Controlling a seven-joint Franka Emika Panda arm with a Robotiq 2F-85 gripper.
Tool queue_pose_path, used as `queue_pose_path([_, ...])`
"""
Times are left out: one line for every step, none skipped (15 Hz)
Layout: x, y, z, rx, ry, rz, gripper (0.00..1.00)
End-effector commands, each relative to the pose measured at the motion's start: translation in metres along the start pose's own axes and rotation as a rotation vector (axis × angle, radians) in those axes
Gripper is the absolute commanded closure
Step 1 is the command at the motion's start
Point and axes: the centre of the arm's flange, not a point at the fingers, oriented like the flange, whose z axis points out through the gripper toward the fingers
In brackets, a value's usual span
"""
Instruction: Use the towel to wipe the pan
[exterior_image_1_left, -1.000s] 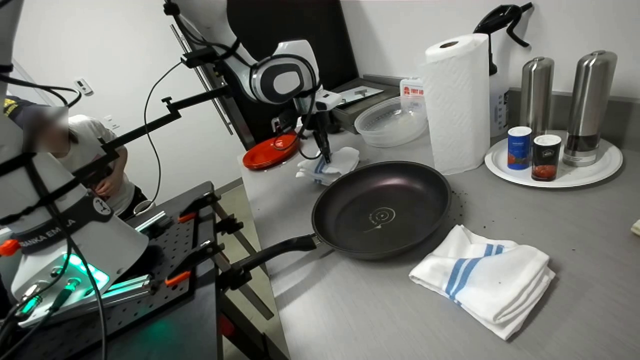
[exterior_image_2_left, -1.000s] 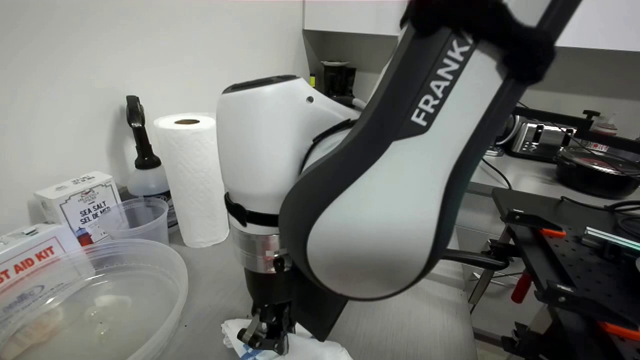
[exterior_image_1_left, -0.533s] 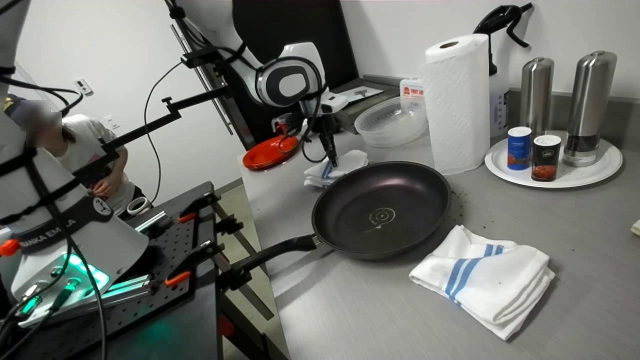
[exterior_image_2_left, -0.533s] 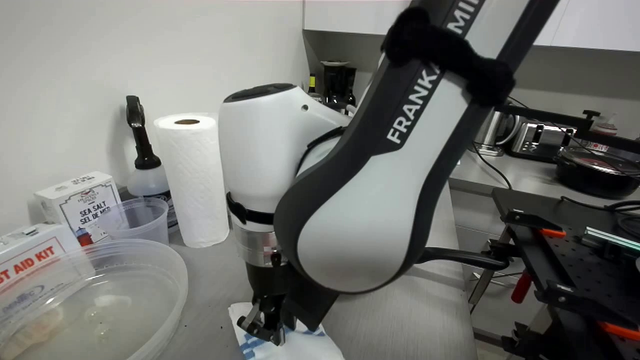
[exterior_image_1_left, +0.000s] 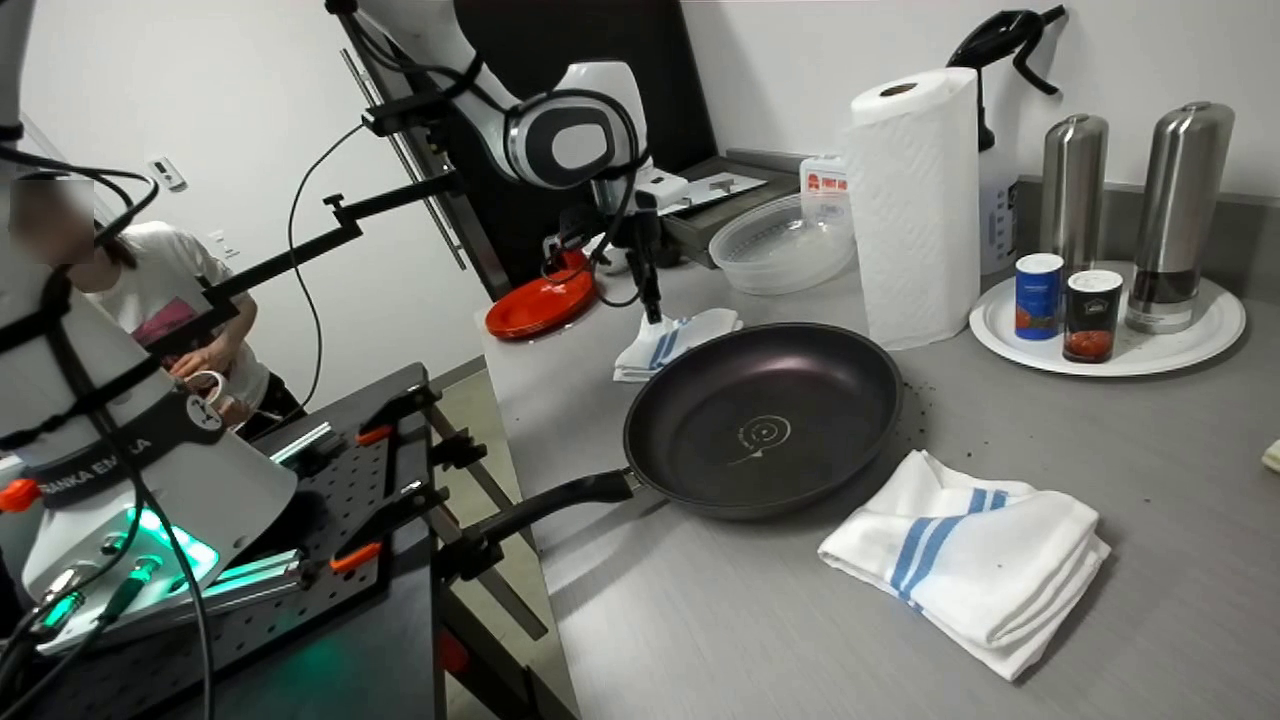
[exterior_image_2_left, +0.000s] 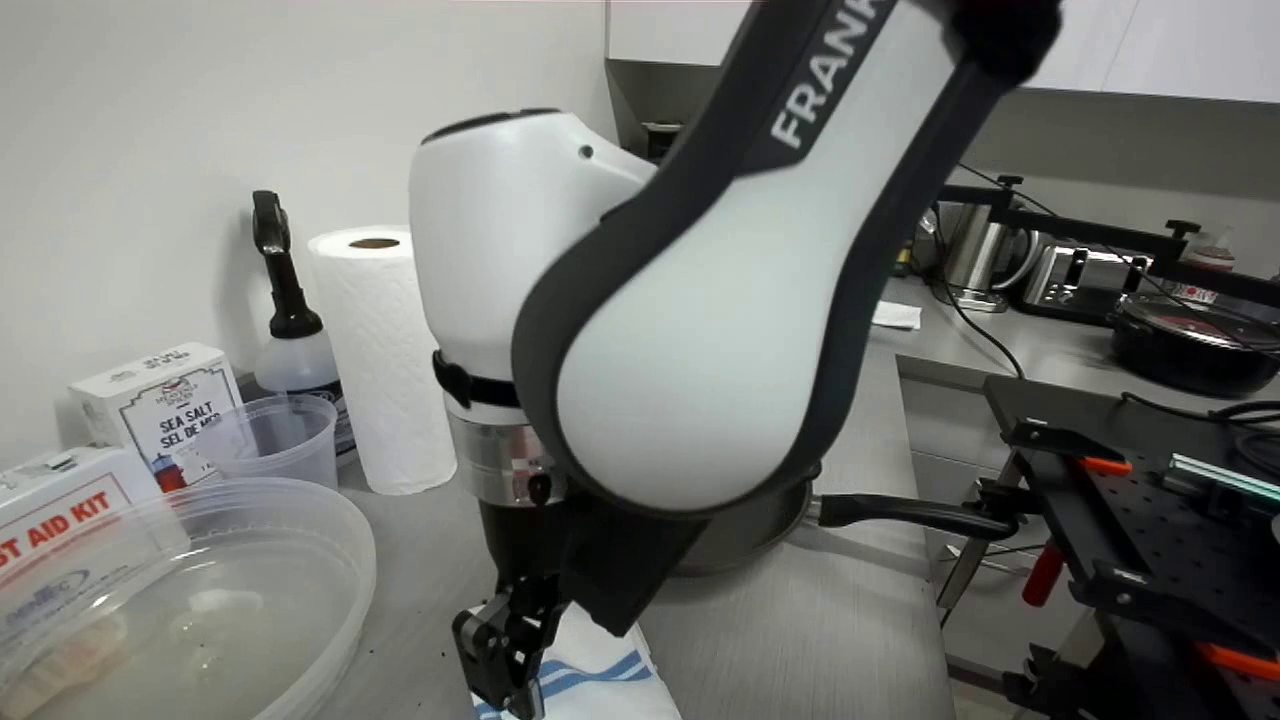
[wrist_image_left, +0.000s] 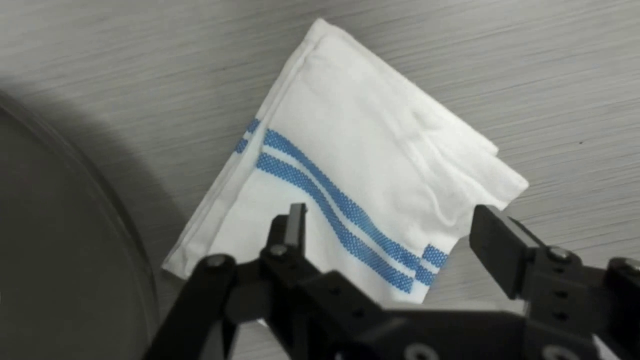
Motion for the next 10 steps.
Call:
queue_pose_path([-0.014,0.01,-0.058,0.068,-0.114,-0.004,0.0])
queue_pose_path([-0.016,0.013,-0.074,0.07,-0.123,-0.003,0.0])
queue_pose_path([-0.017,0.016,-0.087,0.077,-0.136,-0.004,0.0])
queue_pose_path([-0.019,0.02,-0.103,0.084,-0.148,-0.008,0.0])
queue_pose_path([-0.02,0.024,-0.118,0.08,-0.151,-0.006,0.0])
queue_pose_path([-0.023,0.029,-0.133,0.078,-0.157,-0.016,0.0])
queue_pose_path([-0.026,0.034,-0.151,0.068,-0.165,-0.025,0.0])
queue_pose_path([-0.03,0.038,-0.166,0.058,-0.178,-0.037,0.0])
queue_pose_path([-0.034,0.043,-0.183,0.053,-0.173,-0.04,0.0])
queue_pose_path([-0.039,0.048,-0.197,0.048,-0.172,-0.036,0.0])
